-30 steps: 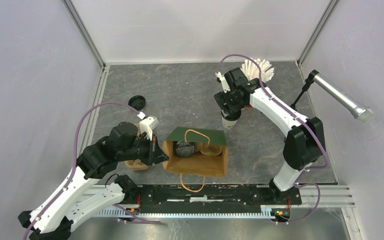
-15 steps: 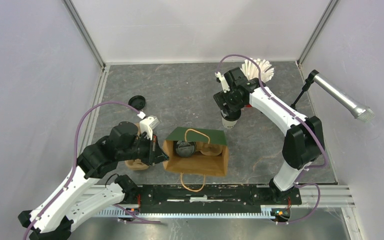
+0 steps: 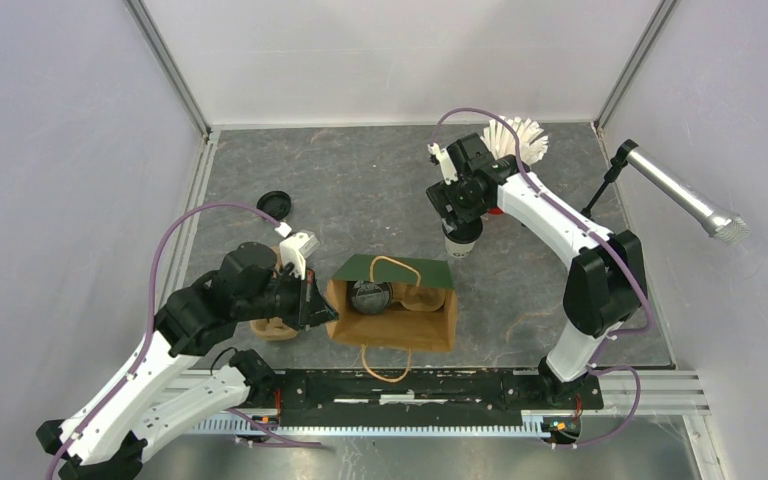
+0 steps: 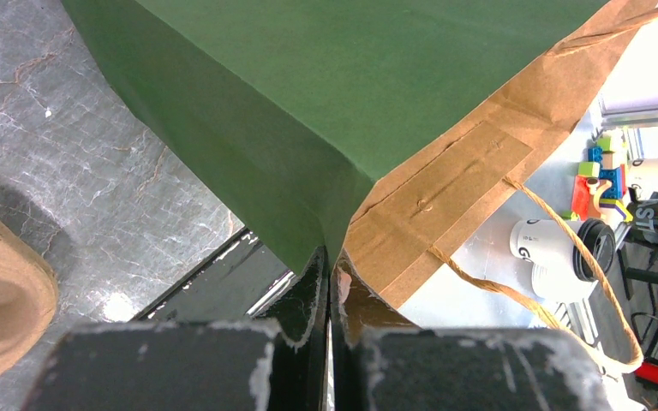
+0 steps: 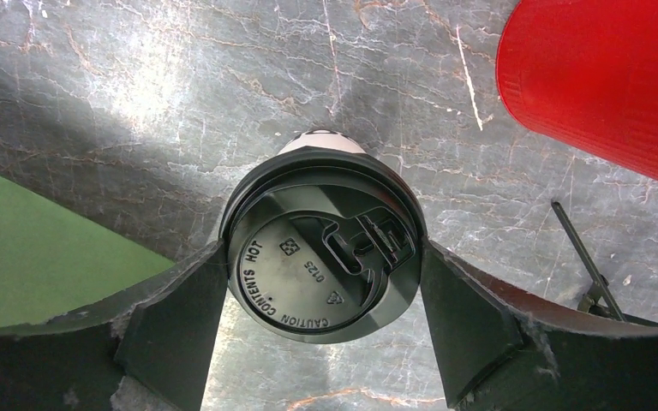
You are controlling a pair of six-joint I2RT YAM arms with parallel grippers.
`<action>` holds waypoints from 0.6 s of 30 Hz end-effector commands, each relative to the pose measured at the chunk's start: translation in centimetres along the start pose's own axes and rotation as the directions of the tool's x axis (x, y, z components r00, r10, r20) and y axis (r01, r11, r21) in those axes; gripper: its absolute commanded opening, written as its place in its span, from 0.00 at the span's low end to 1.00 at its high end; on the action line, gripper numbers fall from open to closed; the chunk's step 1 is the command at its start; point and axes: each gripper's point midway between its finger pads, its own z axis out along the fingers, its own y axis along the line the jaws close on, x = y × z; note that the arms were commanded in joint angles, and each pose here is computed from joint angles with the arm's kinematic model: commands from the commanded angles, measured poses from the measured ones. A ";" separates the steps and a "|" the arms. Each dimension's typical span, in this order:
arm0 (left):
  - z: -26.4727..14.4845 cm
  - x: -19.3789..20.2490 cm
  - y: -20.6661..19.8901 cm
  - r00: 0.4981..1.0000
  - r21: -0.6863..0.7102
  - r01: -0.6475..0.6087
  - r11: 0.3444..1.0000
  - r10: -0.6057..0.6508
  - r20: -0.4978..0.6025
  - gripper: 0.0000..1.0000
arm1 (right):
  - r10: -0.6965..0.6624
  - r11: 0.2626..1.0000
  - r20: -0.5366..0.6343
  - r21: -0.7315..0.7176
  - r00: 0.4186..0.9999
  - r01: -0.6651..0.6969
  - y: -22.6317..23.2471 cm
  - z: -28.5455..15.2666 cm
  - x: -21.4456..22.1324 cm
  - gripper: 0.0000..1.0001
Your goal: Pack the takeout coffee
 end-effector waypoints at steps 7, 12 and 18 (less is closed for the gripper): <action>-0.8 -1.3 -0.6 0.997 0.010 -0.057 0.998 0.056 0.047 0.02 | -0.020 0.999 0.050 0.045 0.999 0.018 -1.2 -3.4 -1.0 0.80; -0.9 -1.5 -0.6 0.997 0.003 -0.049 0.999 0.049 0.057 0.02 | -0.015 0.999 0.114 0.049 0.993 0.009 -1.4 -7.3 -1.5 0.80; -1.0 -1.9 -0.8 0.997 0.004 -0.031 1.000 0.030 0.078 0.02 | -0.026 1.000 0.218 0.017 0.976 0.023 -0.9 -13.7 -2.2 0.80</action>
